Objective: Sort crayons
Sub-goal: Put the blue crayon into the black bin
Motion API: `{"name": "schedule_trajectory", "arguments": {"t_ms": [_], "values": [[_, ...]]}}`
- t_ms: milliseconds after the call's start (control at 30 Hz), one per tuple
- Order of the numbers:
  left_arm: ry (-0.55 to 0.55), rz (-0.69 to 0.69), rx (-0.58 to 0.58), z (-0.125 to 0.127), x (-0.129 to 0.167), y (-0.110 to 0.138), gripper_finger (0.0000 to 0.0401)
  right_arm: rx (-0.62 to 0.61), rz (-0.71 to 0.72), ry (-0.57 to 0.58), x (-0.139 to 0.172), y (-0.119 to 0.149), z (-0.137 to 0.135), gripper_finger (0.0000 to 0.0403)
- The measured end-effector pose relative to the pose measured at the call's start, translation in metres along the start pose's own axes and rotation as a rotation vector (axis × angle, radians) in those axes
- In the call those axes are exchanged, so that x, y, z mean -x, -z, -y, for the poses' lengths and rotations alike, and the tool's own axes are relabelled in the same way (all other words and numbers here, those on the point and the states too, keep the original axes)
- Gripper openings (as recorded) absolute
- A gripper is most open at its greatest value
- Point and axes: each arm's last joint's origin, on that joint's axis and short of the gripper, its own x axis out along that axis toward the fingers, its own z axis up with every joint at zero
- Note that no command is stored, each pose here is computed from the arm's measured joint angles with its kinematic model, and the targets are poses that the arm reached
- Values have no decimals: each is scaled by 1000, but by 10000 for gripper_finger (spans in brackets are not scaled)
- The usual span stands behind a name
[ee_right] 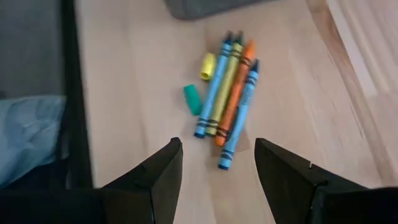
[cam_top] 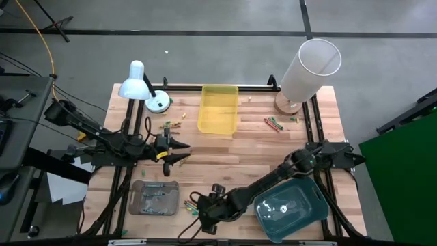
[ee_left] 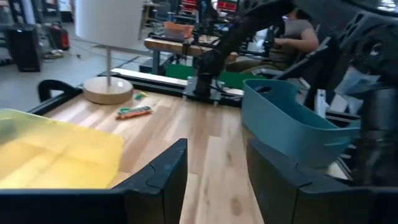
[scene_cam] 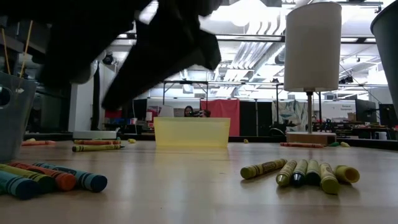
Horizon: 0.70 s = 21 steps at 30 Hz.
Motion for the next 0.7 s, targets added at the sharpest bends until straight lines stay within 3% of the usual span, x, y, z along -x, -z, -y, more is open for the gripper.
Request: {"name": "schedule_trajectory", "arguments": {"t_ms": [233,533,700], "values": [[46,-4,-54,9,5,2,149,-13,-16,26,-15,5,0,195],[-49,57,-137,5,10,-7,149,59,-19,72,-15,12,-3,195],[-68,113,-118,1,18,-17,149,84,0,118,-22,21,-7,195]]}}
